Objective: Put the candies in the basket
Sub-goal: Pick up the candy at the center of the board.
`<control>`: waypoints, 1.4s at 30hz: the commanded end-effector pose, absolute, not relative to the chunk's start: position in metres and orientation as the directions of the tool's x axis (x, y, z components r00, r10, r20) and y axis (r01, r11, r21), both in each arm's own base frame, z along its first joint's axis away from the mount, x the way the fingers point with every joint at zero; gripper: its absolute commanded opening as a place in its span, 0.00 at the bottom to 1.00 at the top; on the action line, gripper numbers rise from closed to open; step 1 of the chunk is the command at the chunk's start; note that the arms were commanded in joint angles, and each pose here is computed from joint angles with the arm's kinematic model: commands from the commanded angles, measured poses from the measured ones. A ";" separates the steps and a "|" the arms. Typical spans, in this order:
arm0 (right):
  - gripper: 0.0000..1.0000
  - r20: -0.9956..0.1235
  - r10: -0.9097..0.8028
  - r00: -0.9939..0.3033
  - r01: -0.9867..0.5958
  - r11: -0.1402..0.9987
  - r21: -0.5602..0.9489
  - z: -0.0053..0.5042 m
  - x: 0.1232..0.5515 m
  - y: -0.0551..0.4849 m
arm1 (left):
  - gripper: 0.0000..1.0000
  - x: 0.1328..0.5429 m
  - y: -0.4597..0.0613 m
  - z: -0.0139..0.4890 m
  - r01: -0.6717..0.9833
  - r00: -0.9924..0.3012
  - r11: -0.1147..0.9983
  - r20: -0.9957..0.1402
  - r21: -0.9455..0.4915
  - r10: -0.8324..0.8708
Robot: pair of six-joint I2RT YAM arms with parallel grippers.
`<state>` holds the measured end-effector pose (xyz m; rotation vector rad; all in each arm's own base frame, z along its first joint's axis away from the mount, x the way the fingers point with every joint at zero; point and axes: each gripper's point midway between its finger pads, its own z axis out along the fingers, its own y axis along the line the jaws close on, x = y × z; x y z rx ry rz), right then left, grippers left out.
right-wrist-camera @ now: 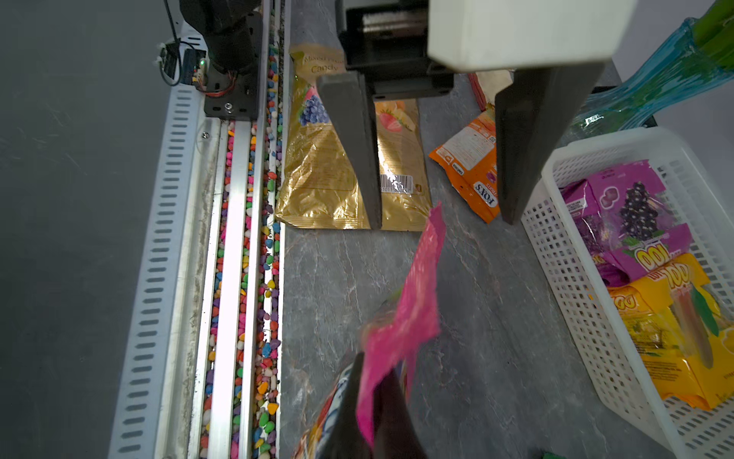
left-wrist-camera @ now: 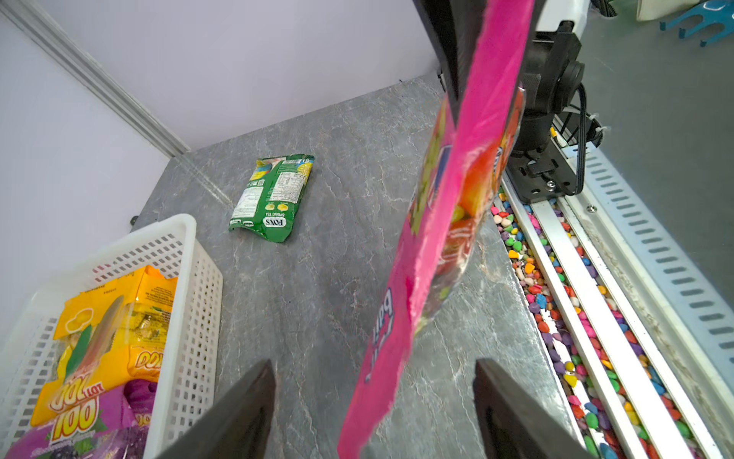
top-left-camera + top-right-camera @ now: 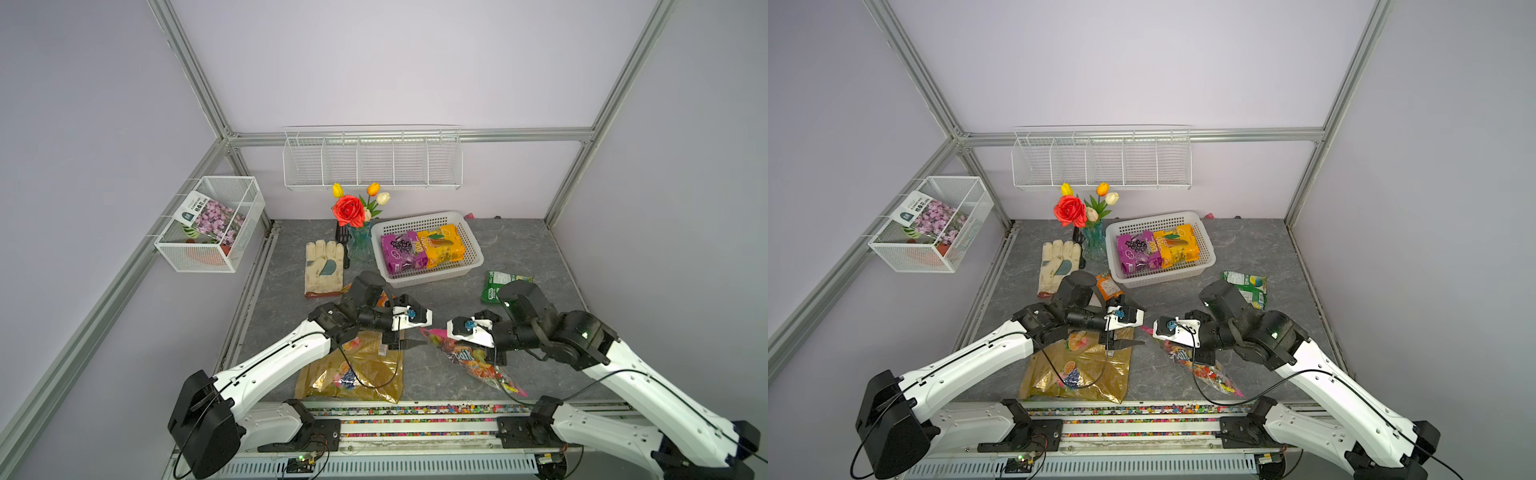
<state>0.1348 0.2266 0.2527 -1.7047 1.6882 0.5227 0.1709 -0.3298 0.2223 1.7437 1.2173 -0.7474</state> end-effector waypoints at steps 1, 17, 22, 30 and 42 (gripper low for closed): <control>0.00 -0.787 -0.603 0.129 -0.975 0.066 -0.211 0.288 0.133 0.240 | 0.79 0.163 -0.343 0.230 0.914 0.402 -0.217 -0.838 0.344 0.369; 0.44 -0.802 -0.593 0.075 -0.928 0.253 -0.274 0.289 0.165 0.234 | 0.00 0.151 -0.326 0.246 0.893 0.448 -0.260 -0.774 0.367 0.447; 0.94 -0.856 -0.486 -0.177 -0.750 0.630 -0.203 0.297 0.229 0.211 | 0.00 0.130 -0.321 0.272 0.906 0.413 -0.264 -0.833 0.332 0.369; 0.96 -0.698 0.110 -0.708 -0.169 0.933 0.318 0.250 0.325 0.145 | 0.00 0.115 -0.313 0.321 0.875 0.478 -0.249 -0.828 0.416 0.294; 0.91 -0.544 0.407 -0.734 0.362 0.912 0.194 0.176 0.408 0.059 | 0.00 0.118 -0.307 0.380 0.811 0.586 -0.174 -0.771 0.559 0.250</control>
